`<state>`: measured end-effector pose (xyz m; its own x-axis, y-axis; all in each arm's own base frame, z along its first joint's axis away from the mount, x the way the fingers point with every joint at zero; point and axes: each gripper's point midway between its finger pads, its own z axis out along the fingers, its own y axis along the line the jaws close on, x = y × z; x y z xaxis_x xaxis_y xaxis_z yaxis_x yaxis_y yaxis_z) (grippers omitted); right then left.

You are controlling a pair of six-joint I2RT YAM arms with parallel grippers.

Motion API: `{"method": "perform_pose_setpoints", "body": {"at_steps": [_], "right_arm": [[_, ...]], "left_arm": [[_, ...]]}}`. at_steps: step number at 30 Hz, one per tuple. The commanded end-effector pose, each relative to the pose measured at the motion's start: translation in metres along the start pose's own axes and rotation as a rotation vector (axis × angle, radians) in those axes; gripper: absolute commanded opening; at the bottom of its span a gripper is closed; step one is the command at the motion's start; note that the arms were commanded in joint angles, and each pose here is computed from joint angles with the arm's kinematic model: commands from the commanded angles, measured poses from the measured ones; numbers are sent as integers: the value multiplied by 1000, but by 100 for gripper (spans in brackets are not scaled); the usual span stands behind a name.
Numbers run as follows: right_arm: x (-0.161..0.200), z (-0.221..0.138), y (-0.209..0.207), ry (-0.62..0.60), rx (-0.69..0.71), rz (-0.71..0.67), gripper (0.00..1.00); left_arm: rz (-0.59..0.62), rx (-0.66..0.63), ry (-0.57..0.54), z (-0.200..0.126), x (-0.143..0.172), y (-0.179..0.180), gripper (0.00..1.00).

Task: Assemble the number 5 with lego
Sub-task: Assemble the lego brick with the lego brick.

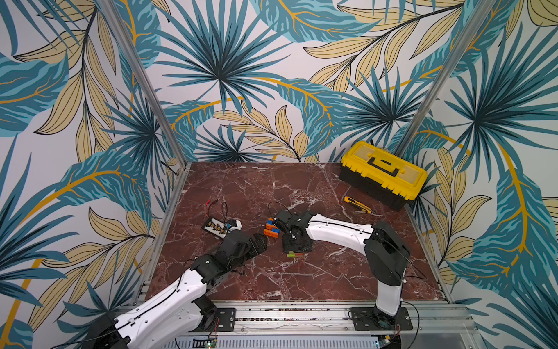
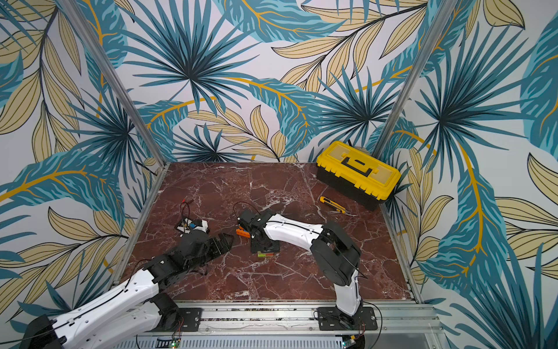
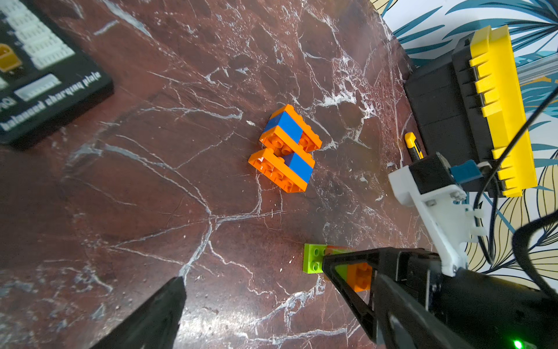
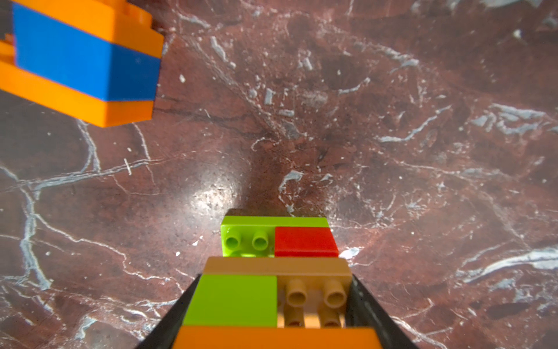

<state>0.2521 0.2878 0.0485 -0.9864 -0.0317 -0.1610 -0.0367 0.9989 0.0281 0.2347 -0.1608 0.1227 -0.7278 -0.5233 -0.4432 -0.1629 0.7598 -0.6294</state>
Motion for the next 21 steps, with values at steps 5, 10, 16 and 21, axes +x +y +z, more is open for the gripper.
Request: {"method": "perform_pose_setpoints", "body": {"at_steps": [5,10,16,21], "right_arm": [[24,17,-8,87,39,-56,59],[23,14,-5,90,35,-82,59],[21,12,-6,76,43,-82,59],[12,1,-8,33,62,-89,59]], "left_arm": [[-6,-19,6,4,4,9,100],[1,-30,11,4,4,10,100],[-4,-27,5,5,3,9,100],[-2,-31,17,6,4,8,100]]}}
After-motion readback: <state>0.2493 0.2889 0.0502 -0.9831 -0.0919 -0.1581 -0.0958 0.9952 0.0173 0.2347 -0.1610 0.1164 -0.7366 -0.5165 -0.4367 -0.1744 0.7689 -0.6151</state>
